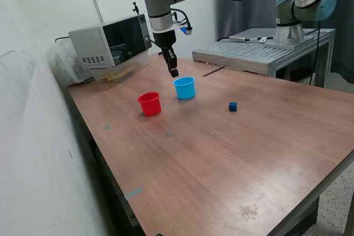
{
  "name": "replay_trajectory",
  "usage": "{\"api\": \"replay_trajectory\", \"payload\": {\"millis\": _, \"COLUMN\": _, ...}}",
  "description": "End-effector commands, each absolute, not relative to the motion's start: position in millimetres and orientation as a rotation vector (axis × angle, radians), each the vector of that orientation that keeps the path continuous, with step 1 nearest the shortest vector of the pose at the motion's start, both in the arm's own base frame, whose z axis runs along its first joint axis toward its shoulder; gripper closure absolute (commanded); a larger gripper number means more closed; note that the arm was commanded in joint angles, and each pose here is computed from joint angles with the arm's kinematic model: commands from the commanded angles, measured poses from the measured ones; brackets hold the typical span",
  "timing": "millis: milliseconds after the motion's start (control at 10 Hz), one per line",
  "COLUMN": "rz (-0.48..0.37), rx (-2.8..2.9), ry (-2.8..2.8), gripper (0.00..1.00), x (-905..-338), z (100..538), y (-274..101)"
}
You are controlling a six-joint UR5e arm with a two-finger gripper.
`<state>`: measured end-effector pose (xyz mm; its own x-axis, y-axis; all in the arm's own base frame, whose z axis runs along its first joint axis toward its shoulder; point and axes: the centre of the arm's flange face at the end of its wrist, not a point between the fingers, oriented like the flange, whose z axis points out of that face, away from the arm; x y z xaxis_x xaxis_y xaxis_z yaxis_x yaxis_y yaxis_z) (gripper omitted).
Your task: Place red objects in the red bin, and blue objects in the blue bin.
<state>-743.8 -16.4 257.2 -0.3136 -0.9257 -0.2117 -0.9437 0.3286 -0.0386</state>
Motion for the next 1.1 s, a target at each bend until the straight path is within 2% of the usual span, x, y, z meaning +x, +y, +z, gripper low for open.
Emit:
{"api": "replay_trajectory", "payload": {"millis": 0, "rz": 0.081, "rx": -1.594, "ry": 2.330, "gripper": 1.00, "x": -719.9, "z": 242.5, "y": 29.1}}
{"api": "replay_trajectory", "payload": {"millis": 300, "rz": 0.006, "rx": -1.542, "ry": 2.285, "gripper": 1.00, "x": -701.6, "z": 219.5, "y": 52.4}}
{"api": "replay_trajectory", "payload": {"millis": 600, "rz": -0.032, "rx": -1.546, "ry": 2.267, "gripper": 1.00, "x": -693.4, "z": 207.3, "y": 48.7}}
{"api": "replay_trajectory", "payload": {"millis": 700, "rz": -0.038, "rx": -1.562, "ry": 2.258, "gripper": 0.00, "x": -692.6, "z": 205.6, "y": 49.4}}
{"api": "replay_trajectory", "payload": {"millis": 1000, "rz": -0.001, "rx": -1.578, "ry": 2.284, "gripper": 0.00, "x": -697.4, "z": 208.4, "y": 51.3}}
